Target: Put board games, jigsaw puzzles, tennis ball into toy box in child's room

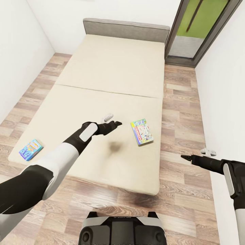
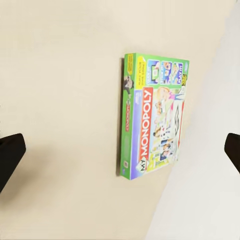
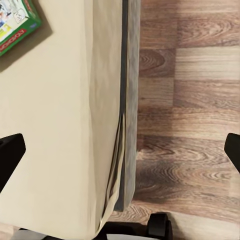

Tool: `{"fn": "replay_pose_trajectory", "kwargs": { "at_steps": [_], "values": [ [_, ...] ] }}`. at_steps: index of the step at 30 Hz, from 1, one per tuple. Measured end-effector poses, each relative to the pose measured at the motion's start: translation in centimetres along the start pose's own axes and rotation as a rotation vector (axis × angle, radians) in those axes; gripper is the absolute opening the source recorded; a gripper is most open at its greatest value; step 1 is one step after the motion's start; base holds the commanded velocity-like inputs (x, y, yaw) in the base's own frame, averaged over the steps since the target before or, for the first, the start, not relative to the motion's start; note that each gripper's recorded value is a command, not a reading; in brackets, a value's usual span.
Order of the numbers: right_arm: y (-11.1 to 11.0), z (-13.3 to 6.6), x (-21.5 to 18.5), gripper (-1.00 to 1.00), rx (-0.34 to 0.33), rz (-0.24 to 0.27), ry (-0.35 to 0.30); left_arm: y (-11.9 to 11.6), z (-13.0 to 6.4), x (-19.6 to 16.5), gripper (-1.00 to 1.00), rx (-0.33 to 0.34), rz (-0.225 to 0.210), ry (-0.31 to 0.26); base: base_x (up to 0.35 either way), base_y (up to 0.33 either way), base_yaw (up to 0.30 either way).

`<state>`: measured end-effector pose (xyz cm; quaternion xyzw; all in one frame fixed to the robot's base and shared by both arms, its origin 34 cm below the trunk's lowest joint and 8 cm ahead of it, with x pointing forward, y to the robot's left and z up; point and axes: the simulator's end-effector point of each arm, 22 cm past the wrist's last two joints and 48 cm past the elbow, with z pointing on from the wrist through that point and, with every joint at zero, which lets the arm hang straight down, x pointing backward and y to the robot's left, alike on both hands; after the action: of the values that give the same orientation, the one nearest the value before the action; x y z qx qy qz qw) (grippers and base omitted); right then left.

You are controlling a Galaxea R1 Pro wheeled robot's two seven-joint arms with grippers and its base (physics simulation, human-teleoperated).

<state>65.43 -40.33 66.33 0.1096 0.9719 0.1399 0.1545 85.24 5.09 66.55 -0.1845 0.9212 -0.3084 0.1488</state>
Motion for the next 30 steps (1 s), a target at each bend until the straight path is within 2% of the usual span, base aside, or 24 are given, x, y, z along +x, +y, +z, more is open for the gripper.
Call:
{"fn": "replay_pose_trajectory", "kwargs": {
  "at_steps": [12,21,30],
  "values": [
    [-0.2,0.8,1.0,1.00,0.000,0.007,0.020,0.8,1.0,0.4,1.00,0.003,-0.015,0.003,0.000,0.000,0.000],
    [-0.3,1.4,1.8,1.00,-0.002,0.010,0.036,1.5,1.7,1.5,1.00,0.034,-0.041,0.024,0.000,0.000,0.000],
    [-0.2,2.0,3.3,1.00,-0.005,0.034,0.087,2.3,2.3,2.3,1.00,0.058,-0.063,0.040,0.000,0.000,0.000]
  ]
}}
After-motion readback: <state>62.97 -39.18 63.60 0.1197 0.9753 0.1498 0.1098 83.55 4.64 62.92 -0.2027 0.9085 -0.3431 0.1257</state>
